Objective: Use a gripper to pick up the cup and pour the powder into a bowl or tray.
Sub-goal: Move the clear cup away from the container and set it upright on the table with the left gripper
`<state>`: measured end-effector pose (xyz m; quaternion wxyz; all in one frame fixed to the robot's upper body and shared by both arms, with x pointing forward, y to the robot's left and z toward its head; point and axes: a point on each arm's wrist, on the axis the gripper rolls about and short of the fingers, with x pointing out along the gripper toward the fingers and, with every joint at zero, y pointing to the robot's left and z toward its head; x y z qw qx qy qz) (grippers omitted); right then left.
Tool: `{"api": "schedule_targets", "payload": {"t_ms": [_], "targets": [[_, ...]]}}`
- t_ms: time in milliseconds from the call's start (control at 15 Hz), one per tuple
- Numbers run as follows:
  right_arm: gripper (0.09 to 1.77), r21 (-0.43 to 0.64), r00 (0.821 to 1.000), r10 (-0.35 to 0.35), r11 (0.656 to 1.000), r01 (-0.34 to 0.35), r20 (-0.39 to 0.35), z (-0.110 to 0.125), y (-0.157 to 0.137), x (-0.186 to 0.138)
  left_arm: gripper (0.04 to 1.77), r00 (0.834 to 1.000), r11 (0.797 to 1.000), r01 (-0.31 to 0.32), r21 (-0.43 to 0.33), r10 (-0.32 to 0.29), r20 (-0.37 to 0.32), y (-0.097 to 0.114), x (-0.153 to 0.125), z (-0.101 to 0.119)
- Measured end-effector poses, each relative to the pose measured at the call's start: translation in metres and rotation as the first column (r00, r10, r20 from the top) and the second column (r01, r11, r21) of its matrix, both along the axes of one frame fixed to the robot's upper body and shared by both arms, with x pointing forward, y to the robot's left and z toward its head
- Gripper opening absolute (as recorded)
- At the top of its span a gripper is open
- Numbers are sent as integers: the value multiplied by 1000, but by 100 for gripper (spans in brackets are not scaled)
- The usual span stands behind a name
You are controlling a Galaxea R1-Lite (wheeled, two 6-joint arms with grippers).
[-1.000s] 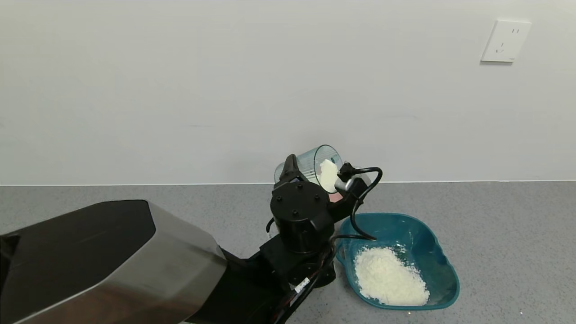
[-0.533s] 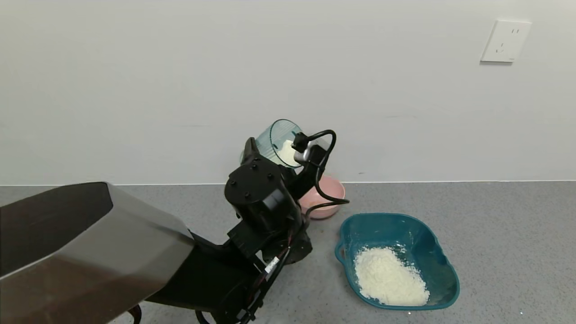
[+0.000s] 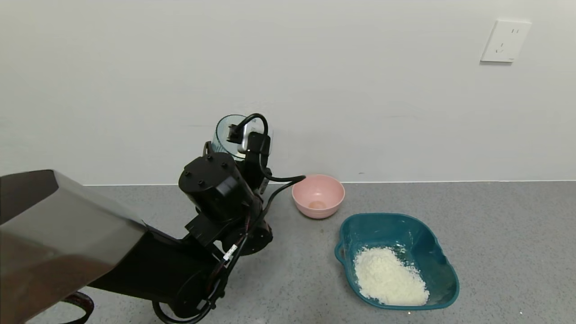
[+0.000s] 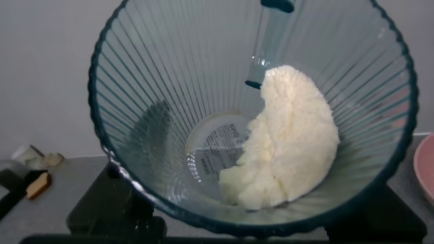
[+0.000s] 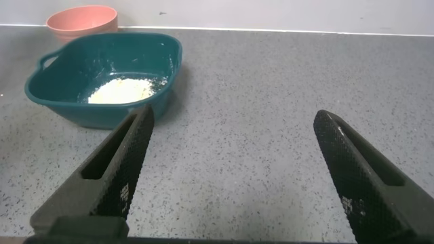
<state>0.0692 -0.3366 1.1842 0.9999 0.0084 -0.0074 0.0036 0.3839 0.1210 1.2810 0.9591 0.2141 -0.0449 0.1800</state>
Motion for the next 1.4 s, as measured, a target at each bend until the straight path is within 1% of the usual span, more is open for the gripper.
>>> {"api": "schedule_targets", "payload": {"t_ms": [200,400,467,533,667,800,1000,1067,1133,1400], "targets": [[171,0,1000,0,1000,0,0,0,0,0,129,1000,995,-24,-99,26,17,21,5,-6],[171,0,1000,0,1000,0,0,0,0,0,129,999,982,-40,-183,43,15,40,10,-18],[171,0,1000,0,1000,0,0,0,0,0,129,999,980,-30,-196,32,8,46,11,-23],[171,0,1000,0,1000,0,0,0,0,0,129,1000,978,-8,-211,9,1,52,11,-29],[171,0,1000,-1,1000,1,0,0,0,0,129,999,965,37,-258,-43,-18,62,12,-40],[171,0,1000,0,1000,0,0,0,0,0,129,996,949,60,-311,-77,-42,69,12,-50],[171,0,1000,0,1000,0,0,0,0,0,129,992,919,65,-388,-101,-72,76,16,-64],[171,0,1000,0,1000,0,0,0,0,0,129,990,914,71,-399,-112,-82,77,17,-68],[171,0,1000,0,1000,0,0,0,0,0,129,987,914,74,-399,-124,-100,78,17,-73],[171,0,1000,0,1000,0,0,0,0,0,129,967,910,114,-399,-194,-164,79,15,-92]]}}
